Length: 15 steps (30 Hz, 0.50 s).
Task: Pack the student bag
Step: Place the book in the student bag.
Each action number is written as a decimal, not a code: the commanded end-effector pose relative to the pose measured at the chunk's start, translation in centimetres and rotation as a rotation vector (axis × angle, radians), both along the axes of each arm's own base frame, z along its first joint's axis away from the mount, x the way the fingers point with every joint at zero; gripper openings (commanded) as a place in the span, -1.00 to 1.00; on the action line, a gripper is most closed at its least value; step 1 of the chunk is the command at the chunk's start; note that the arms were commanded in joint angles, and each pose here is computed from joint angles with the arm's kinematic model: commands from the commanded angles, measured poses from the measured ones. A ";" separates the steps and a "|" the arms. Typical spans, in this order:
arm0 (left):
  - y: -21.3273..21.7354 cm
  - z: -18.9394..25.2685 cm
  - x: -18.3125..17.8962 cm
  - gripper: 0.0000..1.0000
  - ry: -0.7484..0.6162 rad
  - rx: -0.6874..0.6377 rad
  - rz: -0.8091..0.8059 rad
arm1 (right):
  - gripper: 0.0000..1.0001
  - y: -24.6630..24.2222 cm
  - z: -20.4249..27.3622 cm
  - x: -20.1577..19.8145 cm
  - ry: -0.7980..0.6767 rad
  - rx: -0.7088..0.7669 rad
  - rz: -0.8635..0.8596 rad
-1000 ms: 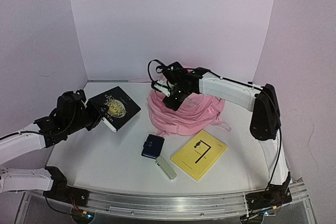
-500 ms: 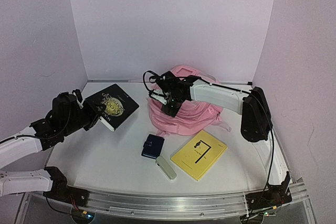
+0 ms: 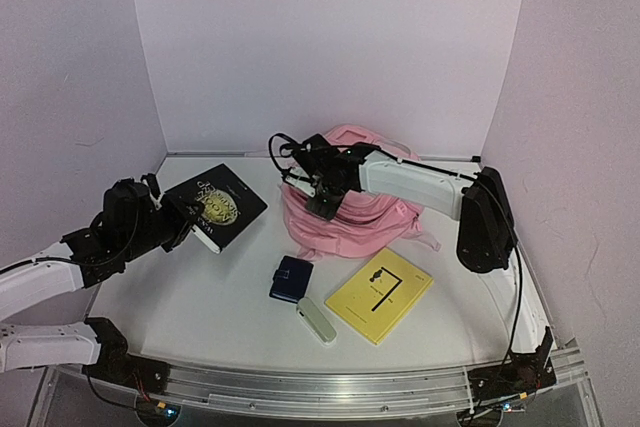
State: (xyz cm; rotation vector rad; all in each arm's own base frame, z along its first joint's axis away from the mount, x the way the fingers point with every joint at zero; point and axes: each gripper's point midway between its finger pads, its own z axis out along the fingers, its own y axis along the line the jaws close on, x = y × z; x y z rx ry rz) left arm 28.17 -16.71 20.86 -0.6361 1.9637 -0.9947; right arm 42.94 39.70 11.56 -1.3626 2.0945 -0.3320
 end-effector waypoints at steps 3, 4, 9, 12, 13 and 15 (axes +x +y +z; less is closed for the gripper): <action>-2.6 5.6 0.9 -1.00 -0.195 -0.165 -0.092 | -1.00 -0.1 12.2 1.6 -0.209 0.161 -0.035; -3.2 5.9 0.9 -0.99 -0.207 -0.176 -0.118 | -1.00 0.0 13.0 1.7 -0.221 0.174 -0.034; -5.7 7.0 1.1 -0.99 -0.253 -0.236 -0.232 | -1.00 0.1 16.7 2.4 -0.282 0.236 -0.025; -6.9 7.0 1.7 -1.00 -0.257 -0.278 -0.260 | -1.00 0.4 18.6 2.6 -0.313 0.271 -0.011; -7.3 7.0 2.0 -1.00 -0.253 -0.291 -0.268 | -1.00 0.5 19.2 2.6 -0.323 0.280 -0.006; -8.1 6.9 2.7 -1.00 -0.244 -0.321 -0.282 | -1.00 0.6 20.2 2.7 -0.344 0.297 0.000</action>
